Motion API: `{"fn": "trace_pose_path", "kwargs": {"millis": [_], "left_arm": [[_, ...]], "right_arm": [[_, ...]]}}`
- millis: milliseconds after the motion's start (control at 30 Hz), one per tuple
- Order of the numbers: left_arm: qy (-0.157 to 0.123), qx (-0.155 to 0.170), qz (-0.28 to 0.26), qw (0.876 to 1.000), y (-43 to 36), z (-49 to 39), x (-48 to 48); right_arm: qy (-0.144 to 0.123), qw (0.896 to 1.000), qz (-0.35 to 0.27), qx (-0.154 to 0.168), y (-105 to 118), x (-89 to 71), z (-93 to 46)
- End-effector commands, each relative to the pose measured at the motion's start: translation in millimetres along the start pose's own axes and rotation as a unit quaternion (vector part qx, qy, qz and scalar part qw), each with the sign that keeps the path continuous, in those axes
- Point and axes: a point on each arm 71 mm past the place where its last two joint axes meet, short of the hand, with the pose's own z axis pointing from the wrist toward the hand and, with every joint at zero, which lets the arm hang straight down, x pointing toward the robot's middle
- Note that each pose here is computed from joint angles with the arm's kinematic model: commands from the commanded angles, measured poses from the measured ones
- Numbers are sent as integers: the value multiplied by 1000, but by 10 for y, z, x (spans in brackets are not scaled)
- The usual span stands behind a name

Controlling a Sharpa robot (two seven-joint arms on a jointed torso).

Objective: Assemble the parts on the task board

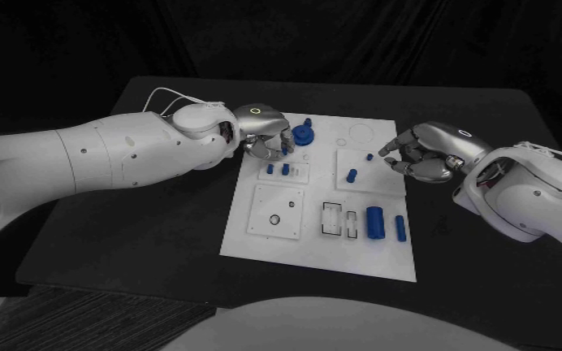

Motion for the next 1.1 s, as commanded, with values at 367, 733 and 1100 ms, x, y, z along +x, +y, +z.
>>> {"fn": "trace_pose_path", "kwargs": {"millis": [367,733,1100], "left_arm": [[12,-8,-4,1000,6,0,34],[12,-17,-4,1000,32,-13,38],[26,-19,-8,999,25,7,69]], "right_arm": [[2,1000,0,2,-7,10,-11],[4,1000,0,2,-7,16,-8],[5,1000,0,2,-3,23,-5]]}}
